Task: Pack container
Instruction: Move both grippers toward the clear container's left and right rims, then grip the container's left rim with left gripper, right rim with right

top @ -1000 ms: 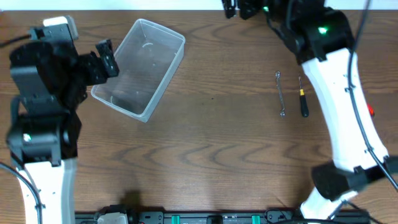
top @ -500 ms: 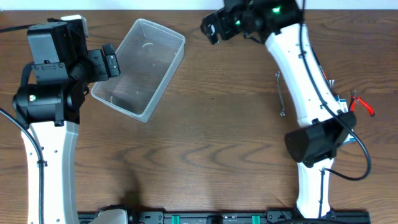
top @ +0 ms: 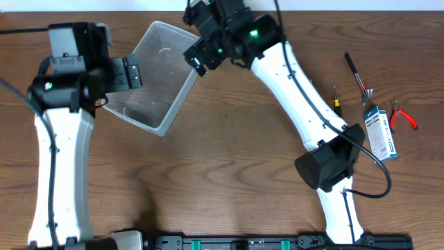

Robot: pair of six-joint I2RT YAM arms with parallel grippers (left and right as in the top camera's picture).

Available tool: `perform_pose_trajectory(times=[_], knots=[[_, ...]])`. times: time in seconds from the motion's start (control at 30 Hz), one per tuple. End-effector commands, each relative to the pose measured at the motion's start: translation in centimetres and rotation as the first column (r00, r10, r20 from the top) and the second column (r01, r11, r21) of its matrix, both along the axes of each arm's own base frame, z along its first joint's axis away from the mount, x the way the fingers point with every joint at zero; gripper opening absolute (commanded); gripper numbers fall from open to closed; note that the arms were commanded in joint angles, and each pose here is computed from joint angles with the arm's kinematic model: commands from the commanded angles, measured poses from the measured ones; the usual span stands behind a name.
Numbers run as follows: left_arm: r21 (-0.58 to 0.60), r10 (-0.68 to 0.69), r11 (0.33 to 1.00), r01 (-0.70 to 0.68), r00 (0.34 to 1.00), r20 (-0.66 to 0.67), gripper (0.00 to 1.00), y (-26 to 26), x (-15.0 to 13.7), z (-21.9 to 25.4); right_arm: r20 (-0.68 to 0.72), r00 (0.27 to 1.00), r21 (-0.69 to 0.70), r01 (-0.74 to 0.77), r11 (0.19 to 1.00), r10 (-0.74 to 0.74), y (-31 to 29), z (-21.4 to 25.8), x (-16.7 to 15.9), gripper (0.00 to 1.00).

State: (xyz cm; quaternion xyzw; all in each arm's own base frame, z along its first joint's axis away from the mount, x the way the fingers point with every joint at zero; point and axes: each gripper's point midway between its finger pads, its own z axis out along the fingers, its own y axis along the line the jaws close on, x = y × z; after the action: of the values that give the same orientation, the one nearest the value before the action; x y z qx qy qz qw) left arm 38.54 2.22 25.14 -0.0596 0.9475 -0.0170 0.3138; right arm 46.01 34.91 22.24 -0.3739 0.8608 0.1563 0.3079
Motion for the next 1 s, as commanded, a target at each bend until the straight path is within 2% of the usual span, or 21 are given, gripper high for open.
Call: perform_pose_trajectory(times=[0.0, 0.03, 0.07, 0.2, 0.3, 0.4, 0.47, 0.6, 0.73, 0.83, 0.97], knots=[[-0.027, -0.039, 0.999, 0.037, 0.997, -0.066, 0.63, -0.7, 0.5, -2.2, 0.003, 1.0, -0.04, 0.008, 0.999, -0.008, -0.2, -1.2, 0.5, 0.99], [-0.036, -0.03, 0.999, 0.027, 0.996, -0.089, 0.54, -0.7, 0.5, -2.8, 0.0, 1.0, -0.042, 0.008, 0.999, -0.008, -0.2, -1.3, 0.5, 0.99], [-0.046, -0.016, 0.999, 0.011, 0.994, -0.107, 0.49, -0.7, 0.6, -3.4, -0.001, 1.0, -0.043, 0.008, 0.999, -0.008, -0.2, -1.3, 0.5, 0.99], [-0.111, 0.094, 0.987, -0.116, 0.978, -0.187, 0.46, -0.7, 0.6, -5.5, 0.0, 0.999, -0.027, 0.048, 0.998, -0.048, -0.7, -1.1, 1.2, 0.99], [-0.156, 0.195, 0.958, -0.242, 0.944, -0.265, 0.26, -0.7, -0.1, -6.9, -0.014, 0.993, 0.015, 0.116, 0.993, -0.116, -1.2, -0.7, 2.1, 0.99], [-0.175, 0.258, 0.93, -0.323, 0.914, -0.312, 0.2, -0.7, -0.7, -7.5, -0.007, 0.99, 0.012, 0.139, 0.99, -0.139, -1.8, -0.7, 2.6, 0.99], [-0.183, 0.301, 0.907, -0.379, 0.888, -0.347, 0.11, -0.7, -1.4, -7.7, 0.002, 0.986, -0.005, 0.168, 0.986, -0.168, -2.2, -0.8, 2.9, 0.99], [-0.182, 0.364, 0.867, -0.464, 0.839, -0.405, 0.09, -0.3, -2.7, -8.1, 0.034, 0.978, -0.04, 0.208, 0.977, -0.207, -3.1, -0.9, 3.5, 0.99], [-0.2, 0.485, 0.764, -0.613, 0.751, -0.448, 0.09, 0.6, -3.3, -8.3, 0.038, 0.976, -0.044, 0.217, 0.975, -0.215, -3.4, -0.9, 3.7, 0.99], [-0.203, 0.512, 0.741, -0.64, 0.734, -0.447, 0.06, 1.7, -3.3, -8.3, 0.032, 0.974, -0.039, 0.227, 0.973, -0.226, -3.5, -0.9, 3.8, 0.99], [-0.217, 0.52, 0.722, -0.657, 0.722, -0.456, 0.06, 2.3, -3.3, -8.5, 0.025, 0.972, -0.039, 0.234, 0.972, -0.233, -3.5, -1.4, 3.9, 0.99]])
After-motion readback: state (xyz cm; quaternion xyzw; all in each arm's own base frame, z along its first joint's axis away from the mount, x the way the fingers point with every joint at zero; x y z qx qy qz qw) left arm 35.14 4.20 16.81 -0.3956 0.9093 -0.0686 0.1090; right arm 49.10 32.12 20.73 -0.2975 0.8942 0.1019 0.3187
